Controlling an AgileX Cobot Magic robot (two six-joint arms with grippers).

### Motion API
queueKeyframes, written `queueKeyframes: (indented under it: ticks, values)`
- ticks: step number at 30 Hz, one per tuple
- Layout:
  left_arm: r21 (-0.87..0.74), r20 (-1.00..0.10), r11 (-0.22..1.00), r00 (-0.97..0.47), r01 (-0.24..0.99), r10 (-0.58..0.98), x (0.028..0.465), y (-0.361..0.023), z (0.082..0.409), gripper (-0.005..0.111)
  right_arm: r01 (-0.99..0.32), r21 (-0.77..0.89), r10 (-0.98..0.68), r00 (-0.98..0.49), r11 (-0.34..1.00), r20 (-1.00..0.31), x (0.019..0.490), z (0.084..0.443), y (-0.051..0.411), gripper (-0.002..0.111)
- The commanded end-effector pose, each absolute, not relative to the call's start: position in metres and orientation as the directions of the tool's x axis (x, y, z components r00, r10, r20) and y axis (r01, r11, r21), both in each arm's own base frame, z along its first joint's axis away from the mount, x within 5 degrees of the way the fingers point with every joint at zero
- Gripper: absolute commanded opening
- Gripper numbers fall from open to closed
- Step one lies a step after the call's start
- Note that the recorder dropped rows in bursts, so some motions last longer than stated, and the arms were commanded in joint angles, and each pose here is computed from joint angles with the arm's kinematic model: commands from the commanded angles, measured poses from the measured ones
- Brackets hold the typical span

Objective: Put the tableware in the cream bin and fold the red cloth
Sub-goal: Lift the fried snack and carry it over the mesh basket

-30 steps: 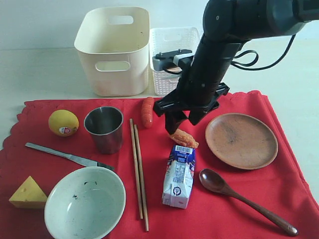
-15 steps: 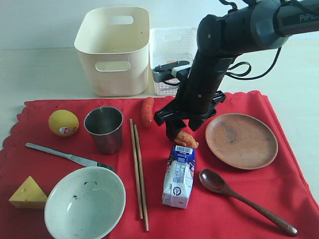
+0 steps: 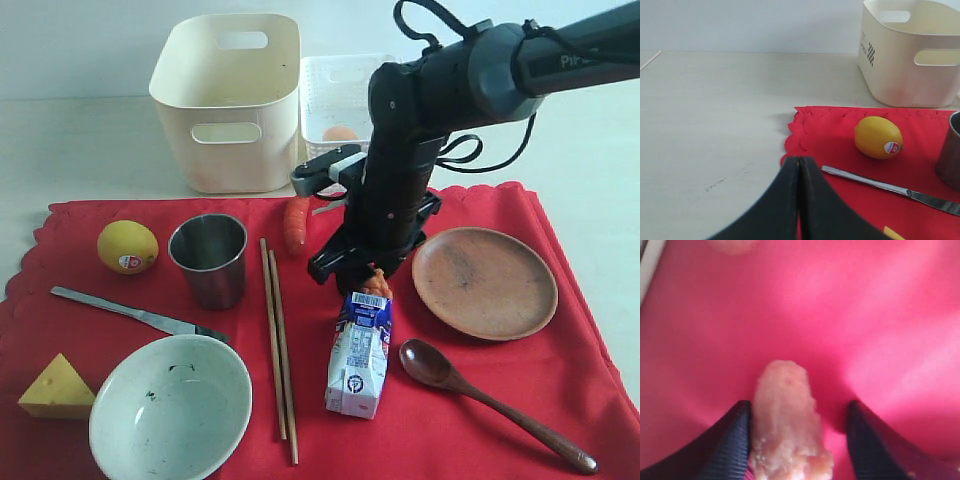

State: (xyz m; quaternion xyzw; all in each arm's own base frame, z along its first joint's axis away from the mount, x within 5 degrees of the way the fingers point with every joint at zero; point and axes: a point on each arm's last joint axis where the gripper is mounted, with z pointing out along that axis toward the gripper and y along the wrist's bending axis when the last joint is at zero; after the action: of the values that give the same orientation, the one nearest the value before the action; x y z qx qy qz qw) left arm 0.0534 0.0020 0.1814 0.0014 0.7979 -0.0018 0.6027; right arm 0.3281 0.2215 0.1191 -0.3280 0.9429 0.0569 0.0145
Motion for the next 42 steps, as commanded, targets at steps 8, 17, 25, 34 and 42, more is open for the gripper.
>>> queueKeyframes:
  ticks: [8,17,25,34,42]
  values:
    - [-0.013,-0.964,1.000,-0.266,0.004,-0.012,0.053,0.002,0.181,0.000,-0.604,0.071,-0.597,-0.796,0.794,-0.099,0.326,0.136,0.223,0.000]
    - [-0.013,-0.964,1.000,-0.266,0.004,-0.012,0.053,0.002,0.181,0.000,-0.617,0.053,-0.585,-0.766,0.785,-0.265,0.333,0.196,0.227,0.000]
    - [-0.013,-0.964,1.000,-0.266,0.004,-0.012,0.053,0.002,0.181,0.000,-0.626,0.028,-0.561,-0.716,0.779,-0.416,0.352,0.243,0.239,0.000]
    - [-0.013,-0.964,1.000,-0.266,0.004,-0.012,0.053,0.002,0.181,0.000,-0.551,0.010,-0.426,-0.657,0.834,-0.622,0.382,0.284,0.238,0.000]
    - [-0.013,-0.964,1.000,-0.266,0.004,-0.012,0.053,0.002,0.181,0.000,-0.445,0.051,-0.295,-0.672,0.894,-0.680,0.424,0.280,0.220,0.000]
